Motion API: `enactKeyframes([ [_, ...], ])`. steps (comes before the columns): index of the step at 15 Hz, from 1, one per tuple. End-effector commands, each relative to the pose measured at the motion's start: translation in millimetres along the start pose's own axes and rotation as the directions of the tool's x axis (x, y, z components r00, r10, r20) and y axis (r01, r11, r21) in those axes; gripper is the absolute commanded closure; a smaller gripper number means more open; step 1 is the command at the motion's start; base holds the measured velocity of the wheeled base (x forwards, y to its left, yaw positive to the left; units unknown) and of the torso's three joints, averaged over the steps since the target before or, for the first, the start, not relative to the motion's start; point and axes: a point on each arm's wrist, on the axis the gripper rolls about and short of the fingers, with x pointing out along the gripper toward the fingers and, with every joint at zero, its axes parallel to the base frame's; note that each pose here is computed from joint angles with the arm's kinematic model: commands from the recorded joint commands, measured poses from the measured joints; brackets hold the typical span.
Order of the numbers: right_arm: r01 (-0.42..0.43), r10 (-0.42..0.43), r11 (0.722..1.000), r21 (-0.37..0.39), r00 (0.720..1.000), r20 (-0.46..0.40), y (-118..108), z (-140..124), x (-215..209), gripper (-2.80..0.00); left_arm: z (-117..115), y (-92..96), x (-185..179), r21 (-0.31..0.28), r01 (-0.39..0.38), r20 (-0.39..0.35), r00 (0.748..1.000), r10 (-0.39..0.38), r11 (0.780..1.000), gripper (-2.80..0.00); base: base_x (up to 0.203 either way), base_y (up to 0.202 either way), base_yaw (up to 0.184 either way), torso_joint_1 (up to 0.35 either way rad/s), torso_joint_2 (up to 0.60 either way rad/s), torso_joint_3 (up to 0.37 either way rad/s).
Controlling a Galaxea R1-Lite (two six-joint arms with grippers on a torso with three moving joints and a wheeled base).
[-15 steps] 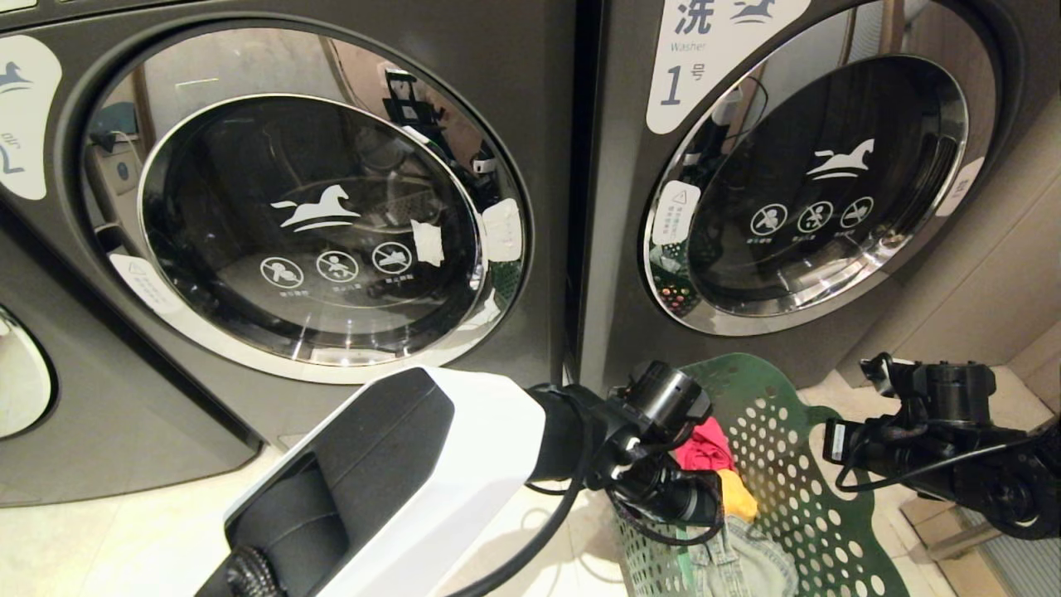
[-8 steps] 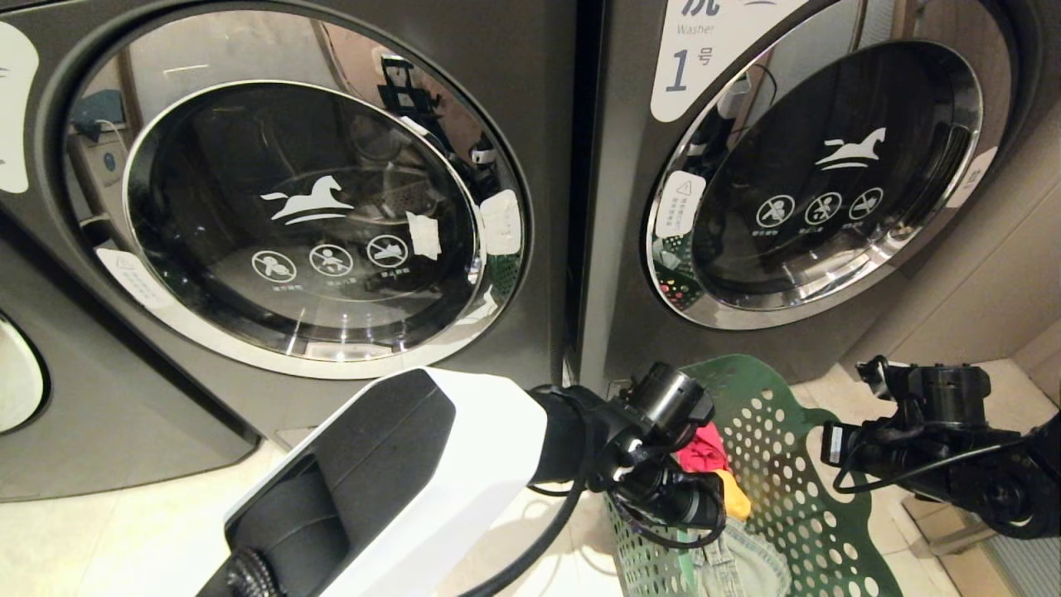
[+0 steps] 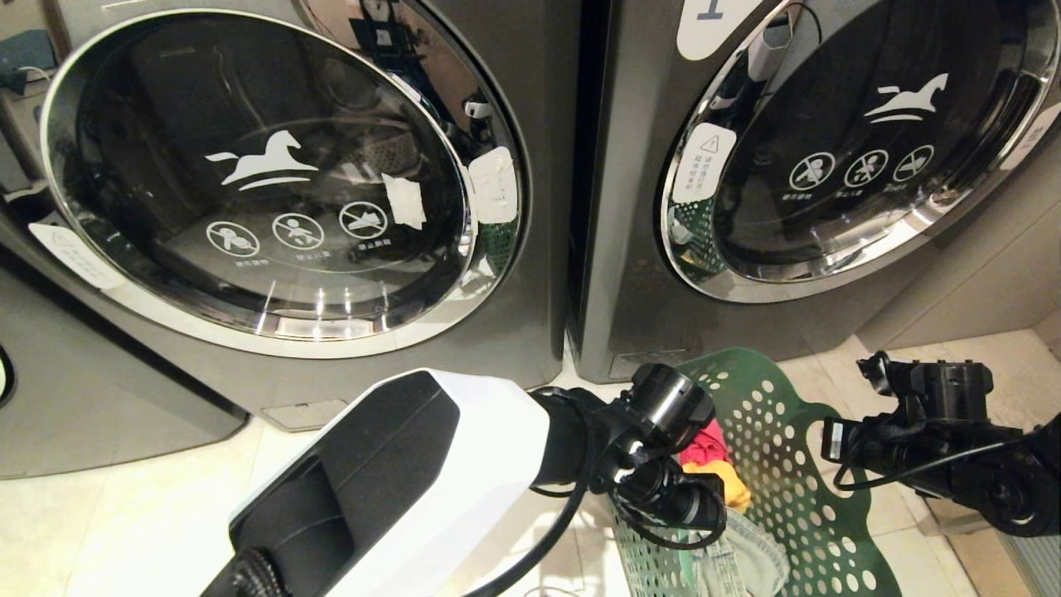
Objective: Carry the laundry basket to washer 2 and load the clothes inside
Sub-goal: Pick up the clothes basket and put it beside the washing machine
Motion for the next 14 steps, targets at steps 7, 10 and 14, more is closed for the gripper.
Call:
enactKeyframes([
  [7, -0.002, 0.002, 1.000, 0.002, 1.000, 0.023, 0, 5, 0, 0.00, -5, -3.1, 8, 0.013, -0.047, 0.023, 0.999, 0.047, 0.999, 0.00, 0.000, 0.000, 0.000, 0.003, 0.00, -0.092],
  [10, -0.002, 0.002, 1.000, 0.002, 1.000, 0.020, 0, 5, 0, 0.00, -7, -3.9, 14, 0.019, -0.084, 0.059, 0.995, 0.083, 0.996, 0.00, 0.000, 0.000, 0.000, 0.000, 0.00, 0.000],
  [14, -0.002, 0.002, 1.000, 0.003, 1.000, 0.024, 0, 5, -1, 0.00, -7, -3.2, 16, 0.078, -0.085, 0.062, 0.995, 0.080, 0.993, 0.00, 0.000, 0.000, 0.000, 0.000, 0.00, 0.000],
])
